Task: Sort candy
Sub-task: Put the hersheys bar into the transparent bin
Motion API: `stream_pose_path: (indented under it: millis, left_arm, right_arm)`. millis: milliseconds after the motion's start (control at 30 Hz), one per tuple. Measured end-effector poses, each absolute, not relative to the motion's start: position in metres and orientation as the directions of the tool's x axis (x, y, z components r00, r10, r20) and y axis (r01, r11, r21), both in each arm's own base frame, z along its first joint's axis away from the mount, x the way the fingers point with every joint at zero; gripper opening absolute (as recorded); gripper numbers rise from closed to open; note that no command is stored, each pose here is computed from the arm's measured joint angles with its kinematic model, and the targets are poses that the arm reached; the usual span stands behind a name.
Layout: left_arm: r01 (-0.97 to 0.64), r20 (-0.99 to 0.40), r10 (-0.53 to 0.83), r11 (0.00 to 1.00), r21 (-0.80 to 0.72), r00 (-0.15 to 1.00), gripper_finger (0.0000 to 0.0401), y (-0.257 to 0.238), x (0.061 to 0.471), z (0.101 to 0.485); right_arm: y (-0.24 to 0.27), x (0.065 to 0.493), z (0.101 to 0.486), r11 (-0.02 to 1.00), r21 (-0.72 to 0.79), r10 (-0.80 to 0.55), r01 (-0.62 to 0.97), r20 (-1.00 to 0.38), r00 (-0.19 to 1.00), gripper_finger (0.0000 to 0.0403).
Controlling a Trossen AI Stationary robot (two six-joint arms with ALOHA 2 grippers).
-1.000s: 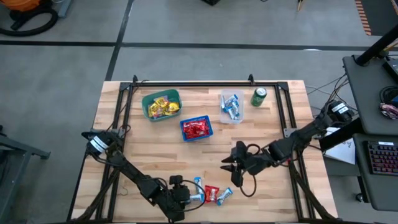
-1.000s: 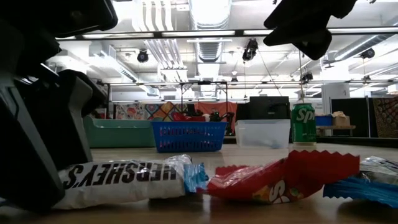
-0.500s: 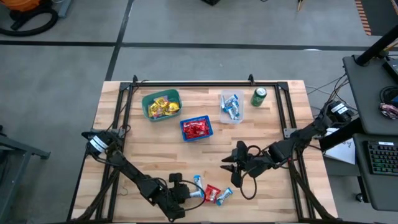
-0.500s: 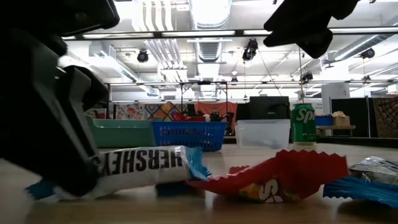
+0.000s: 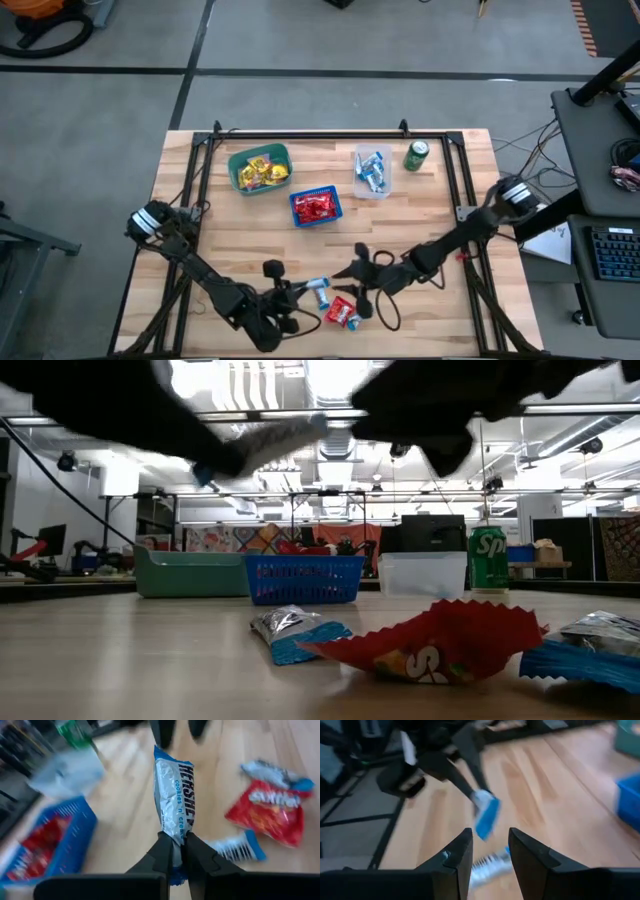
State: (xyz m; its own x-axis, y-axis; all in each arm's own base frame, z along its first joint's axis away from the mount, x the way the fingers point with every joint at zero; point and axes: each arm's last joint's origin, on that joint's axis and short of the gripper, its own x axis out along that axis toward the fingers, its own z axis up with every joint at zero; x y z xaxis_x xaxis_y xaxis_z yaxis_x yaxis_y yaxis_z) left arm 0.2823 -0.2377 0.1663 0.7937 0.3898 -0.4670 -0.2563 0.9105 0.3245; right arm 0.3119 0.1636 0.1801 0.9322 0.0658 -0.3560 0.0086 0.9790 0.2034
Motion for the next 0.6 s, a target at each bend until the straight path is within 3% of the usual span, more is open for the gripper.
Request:
stream_pose_path:
  millis: [500, 600]
  left_arm:
    - [-0.278, -0.394, 0.419, 0.888, 0.367, 0.818, 0.0009, -0.244, 0.294, 0.188]
    - [-0.280, -0.393, 0.419, 0.888, 0.364, 0.819, 0.0013, -0.244, 0.295, 0.189]
  right_arm:
    - [0.161, 0.341, 0.188, 0.974, 0.196, 0.169, -0.113, -0.300, 0.939, 0.0118]
    - [0.161, 0.341, 0.188, 0.974, 0.198, 0.170, -0.113, -0.298, 0.939, 0.0101]
